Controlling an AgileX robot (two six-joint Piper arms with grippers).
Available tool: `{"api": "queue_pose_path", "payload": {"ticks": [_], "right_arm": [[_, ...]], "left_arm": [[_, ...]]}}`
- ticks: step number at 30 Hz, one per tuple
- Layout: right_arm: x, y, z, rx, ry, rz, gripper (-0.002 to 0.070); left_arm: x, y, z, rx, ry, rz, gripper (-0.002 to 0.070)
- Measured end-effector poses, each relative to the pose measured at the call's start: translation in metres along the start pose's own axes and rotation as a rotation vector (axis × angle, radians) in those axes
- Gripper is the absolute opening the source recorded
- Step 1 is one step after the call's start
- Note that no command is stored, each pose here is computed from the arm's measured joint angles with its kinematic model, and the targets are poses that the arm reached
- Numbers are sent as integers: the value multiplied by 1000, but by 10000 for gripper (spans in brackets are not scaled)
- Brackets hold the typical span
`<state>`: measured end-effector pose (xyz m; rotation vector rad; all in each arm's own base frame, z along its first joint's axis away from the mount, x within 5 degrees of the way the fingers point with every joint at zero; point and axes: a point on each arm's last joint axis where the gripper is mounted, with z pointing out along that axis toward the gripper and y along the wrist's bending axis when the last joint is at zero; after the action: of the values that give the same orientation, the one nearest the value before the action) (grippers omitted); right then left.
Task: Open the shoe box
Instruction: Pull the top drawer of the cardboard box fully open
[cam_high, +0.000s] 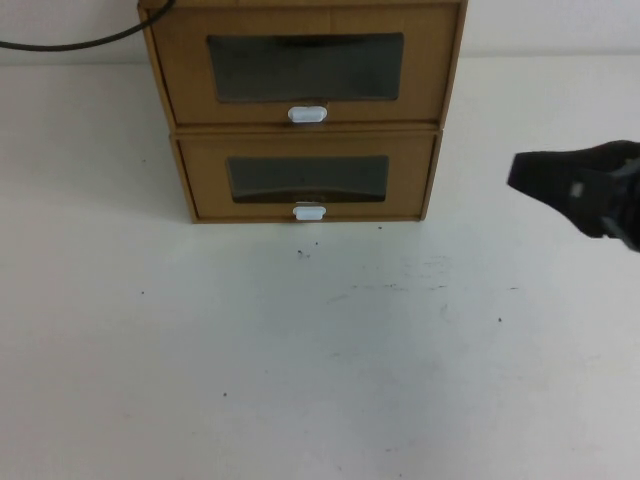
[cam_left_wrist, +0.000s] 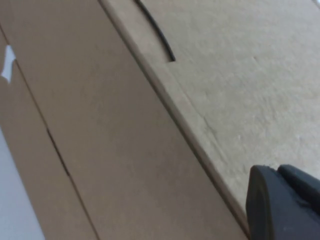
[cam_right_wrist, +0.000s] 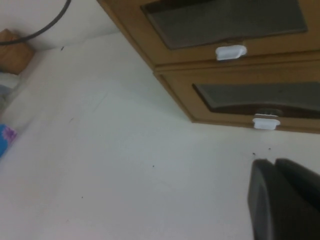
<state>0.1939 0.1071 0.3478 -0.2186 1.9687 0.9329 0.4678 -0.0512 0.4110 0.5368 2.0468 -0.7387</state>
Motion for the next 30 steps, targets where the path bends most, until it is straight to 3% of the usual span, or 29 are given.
{"api": "queue_pose_path", "payload": {"ticks": [7,10,17,25,30], "right_arm": [[18,23,59,-11,70,-55,-20],[28,28,83,0,122,-174,-20],[29,49,118,-34,186,-725,-21],[31,51,133,-1,191,-1519,-21],[39,43,146,0,239,-1802,-21]], "left_arm": [[0,-2,4,60,-26,-15,-6],[-1,-3,4,80,-38,-17,-6],[0,-1,6,84,-36,-17,-6],[0,-2,6,85,-37,-16,-6],[0,-2,6,85,-37,-16,-6]]}}
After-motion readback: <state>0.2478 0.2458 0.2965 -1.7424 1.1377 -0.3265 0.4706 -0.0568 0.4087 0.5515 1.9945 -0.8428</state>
